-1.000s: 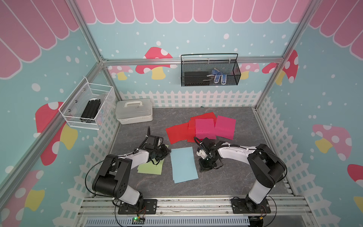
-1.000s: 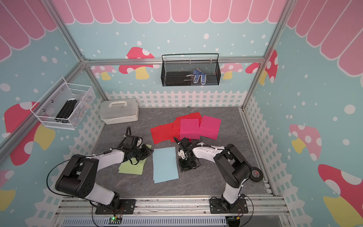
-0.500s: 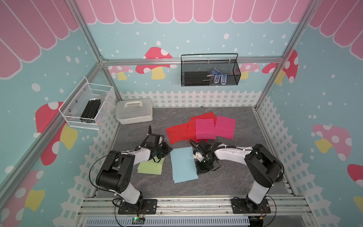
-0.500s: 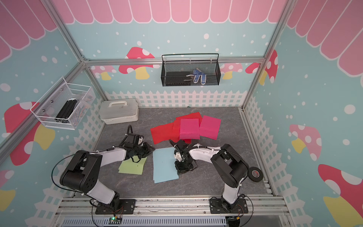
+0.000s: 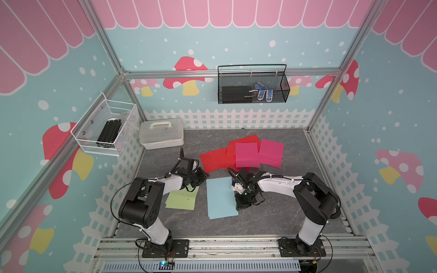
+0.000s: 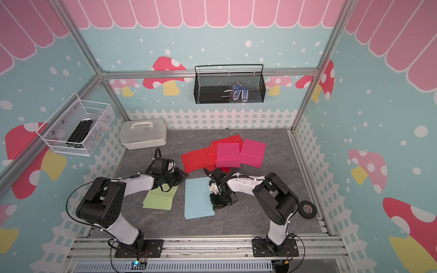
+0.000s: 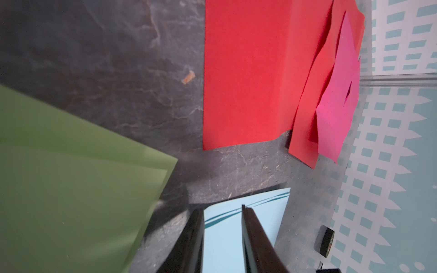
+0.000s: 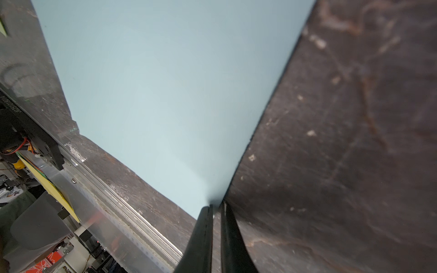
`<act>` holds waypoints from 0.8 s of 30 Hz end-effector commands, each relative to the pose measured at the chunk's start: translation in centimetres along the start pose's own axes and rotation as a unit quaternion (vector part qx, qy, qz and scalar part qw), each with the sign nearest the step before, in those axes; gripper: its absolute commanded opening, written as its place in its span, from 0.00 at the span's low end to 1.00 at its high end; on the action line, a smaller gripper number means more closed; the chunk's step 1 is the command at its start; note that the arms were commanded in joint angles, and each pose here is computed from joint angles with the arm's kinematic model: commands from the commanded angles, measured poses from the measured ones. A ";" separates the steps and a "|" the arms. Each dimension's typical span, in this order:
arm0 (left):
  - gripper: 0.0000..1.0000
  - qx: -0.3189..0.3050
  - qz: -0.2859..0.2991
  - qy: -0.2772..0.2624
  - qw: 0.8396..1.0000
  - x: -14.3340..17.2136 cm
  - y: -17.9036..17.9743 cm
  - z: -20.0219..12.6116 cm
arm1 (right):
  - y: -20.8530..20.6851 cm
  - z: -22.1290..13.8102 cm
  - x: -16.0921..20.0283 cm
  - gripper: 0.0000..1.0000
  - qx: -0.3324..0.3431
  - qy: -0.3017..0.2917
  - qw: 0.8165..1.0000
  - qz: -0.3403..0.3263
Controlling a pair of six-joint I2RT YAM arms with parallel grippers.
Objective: Sort the scattered colored papers by color
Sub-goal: Adjust the colored paper at the center of the board.
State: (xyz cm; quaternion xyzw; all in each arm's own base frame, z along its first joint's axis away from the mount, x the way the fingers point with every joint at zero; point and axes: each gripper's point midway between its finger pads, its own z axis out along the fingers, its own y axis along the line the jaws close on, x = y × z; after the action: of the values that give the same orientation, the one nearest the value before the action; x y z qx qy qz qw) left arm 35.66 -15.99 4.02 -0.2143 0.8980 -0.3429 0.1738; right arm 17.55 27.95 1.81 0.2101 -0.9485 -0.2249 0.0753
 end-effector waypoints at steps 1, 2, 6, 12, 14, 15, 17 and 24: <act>0.30 0.012 0.001 0.000 1.000 -0.5 -0.9 0.3 | -2.2 1.9 1.5 0.12 0.046 0.034 0.998 0.016; 0.30 0.012 0.002 0.000 1.000 -0.6 -0.9 0.4 | -2.2 1.9 1.4 0.11 0.045 0.034 0.998 0.016; 0.30 0.016 0.002 -0.003 1.000 -0.8 -1.2 0.4 | -2.2 1.7 1.3 0.11 0.046 0.032 0.998 0.016; 0.31 0.023 0.032 -0.022 0.999 -2.0 -3.5 -1.6 | -2.2 -0.4 1.1 0.21 0.074 0.015 0.997 0.011; 0.34 0.028 0.048 -0.036 0.998 -2.6 -4.8 -2.8 | -2.2 -1.9 1.1 0.27 0.094 0.001 0.996 0.007; 0.34 0.030 0.055 -0.043 0.997 -2.9 -5.4 -3.4 | -2.3 -2.6 1.0 0.29 0.103 -0.008 0.995 0.005; 0.39 0.030 0.069 -0.056 0.996 -3.5 -6.5 -4.8 | -2.3 -4.5 0.8 0.31 0.123 -0.030 0.992 0.001; 0.55 0.055 0.091 -0.074 0.992 -4.5 -9.6 -7.2 | -2.0 -11.3 -1.2 0.40 0.160 -0.125 0.979 0.003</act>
State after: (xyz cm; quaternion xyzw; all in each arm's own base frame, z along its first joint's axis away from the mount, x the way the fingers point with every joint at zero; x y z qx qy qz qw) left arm 39.01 -16.44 16.10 -0.1525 0.8716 -0.3686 0.2848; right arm 20.59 24.43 8.73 0.2059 -0.9687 -0.1320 -0.0434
